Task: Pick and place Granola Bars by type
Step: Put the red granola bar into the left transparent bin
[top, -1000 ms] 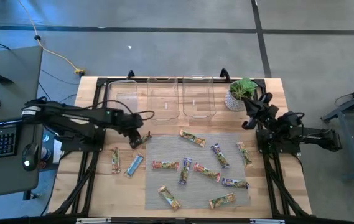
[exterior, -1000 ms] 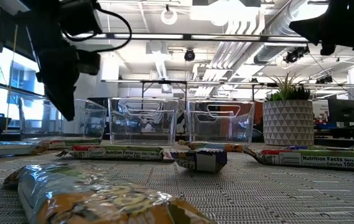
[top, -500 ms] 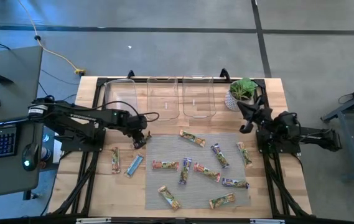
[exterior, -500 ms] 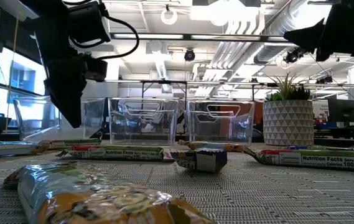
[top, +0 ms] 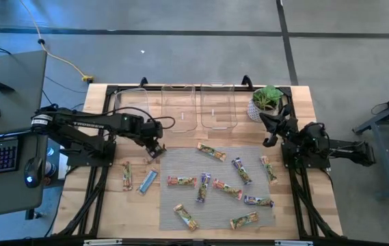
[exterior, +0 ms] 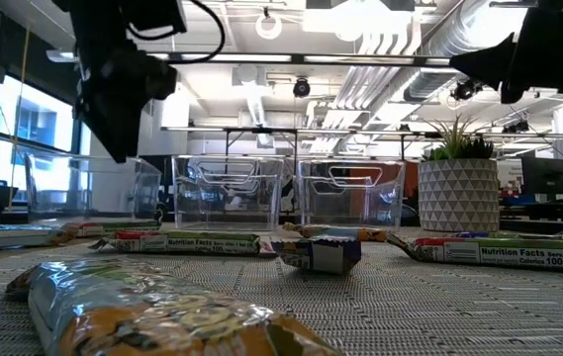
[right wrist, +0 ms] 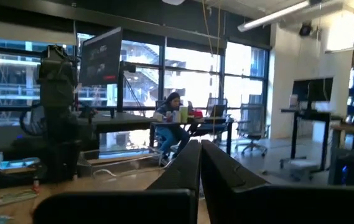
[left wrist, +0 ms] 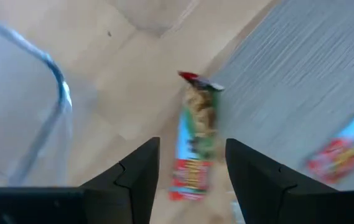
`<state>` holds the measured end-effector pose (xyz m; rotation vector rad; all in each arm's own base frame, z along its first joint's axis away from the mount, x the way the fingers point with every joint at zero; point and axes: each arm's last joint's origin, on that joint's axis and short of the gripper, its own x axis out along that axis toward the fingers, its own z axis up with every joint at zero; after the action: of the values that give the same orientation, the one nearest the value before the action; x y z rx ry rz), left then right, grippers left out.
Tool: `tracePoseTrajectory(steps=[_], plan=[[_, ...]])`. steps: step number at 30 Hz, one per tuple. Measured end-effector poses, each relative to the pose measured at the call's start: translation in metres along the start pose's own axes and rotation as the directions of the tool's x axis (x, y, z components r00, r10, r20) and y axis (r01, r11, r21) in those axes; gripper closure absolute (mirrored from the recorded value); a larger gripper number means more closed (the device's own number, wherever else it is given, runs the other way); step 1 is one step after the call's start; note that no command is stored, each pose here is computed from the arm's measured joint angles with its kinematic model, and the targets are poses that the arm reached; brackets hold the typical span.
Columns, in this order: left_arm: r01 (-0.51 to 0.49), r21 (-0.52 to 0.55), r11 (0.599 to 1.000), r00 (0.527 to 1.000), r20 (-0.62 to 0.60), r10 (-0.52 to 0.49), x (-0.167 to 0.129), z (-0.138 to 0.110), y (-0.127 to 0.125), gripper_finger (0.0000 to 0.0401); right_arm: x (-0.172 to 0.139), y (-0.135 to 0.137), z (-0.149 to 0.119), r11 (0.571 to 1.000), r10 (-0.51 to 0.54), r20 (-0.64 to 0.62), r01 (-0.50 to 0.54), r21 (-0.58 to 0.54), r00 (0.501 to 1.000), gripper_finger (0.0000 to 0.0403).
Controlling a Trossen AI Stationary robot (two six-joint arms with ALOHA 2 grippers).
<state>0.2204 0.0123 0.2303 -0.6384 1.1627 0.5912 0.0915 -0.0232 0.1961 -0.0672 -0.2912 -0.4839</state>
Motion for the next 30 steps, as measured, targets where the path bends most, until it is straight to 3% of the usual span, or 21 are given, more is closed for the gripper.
tracePoseTrajectory(steps=[3, 9, 19, 30], plan=[[0.061, -0.155, 0.986, 0.997, -0.042, -0.069, -0.004, 0.001, -0.004, 0.0224, 0.000, 0.000, -0.003, 0.999, 0.010, -0.030, -0.009, 0.050, 0.999, 0.0402], [0.035, -0.256, 0.966, 0.981, -0.177, -0.082, 0.010, -0.001, -0.008, 0.0224, -0.001, 0.002, -0.013, 0.995, 0.058, -0.128, -0.047, 0.087, 0.990, 0.0402], [-0.051, -0.141, 0.989, 0.943, -0.332, 0.001, 0.052, 0.000, -0.016, 0.0224, -0.001, 0.005, -0.017, 0.987, 0.136, -0.165, -0.120, 0.105, 0.977, 0.0402], [-0.155, -0.073, 0.985, 0.977, -0.157, 0.142, 0.062, 0.000, -0.018, 0.0224, -0.001, 0.006, -0.014, 0.970, 0.186, -0.136, -0.160, 0.181, 0.973, 0.0402]])
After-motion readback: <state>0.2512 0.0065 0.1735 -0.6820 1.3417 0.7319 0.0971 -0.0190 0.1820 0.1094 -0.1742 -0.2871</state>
